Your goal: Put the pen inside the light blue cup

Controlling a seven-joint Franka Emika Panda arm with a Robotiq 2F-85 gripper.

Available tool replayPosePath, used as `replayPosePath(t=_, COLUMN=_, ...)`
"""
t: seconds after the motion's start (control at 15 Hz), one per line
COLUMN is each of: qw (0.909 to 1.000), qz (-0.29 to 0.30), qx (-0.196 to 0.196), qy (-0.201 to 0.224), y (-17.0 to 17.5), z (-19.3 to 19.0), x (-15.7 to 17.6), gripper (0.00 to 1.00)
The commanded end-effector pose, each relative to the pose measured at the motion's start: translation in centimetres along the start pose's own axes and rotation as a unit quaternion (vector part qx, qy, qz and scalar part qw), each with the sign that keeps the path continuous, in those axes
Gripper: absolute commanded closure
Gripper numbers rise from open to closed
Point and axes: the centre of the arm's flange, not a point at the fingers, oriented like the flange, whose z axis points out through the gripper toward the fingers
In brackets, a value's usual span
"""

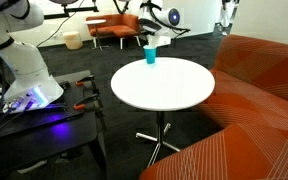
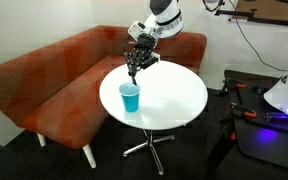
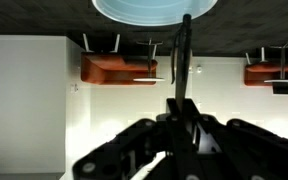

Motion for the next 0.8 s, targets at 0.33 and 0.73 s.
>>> replayPosePath(t=0.33, qw=0.9992, qz=0.025, qx=-0.032, qy=0.001, y=0.8, z=1.0, x=-1.8, gripper=0.97)
replayPosePath(t=0.73, qw=0.9967, qz=0.049, qx=-0.065, qy=-0.001, y=2.5, z=2.1, x=-3.1, gripper=0.97)
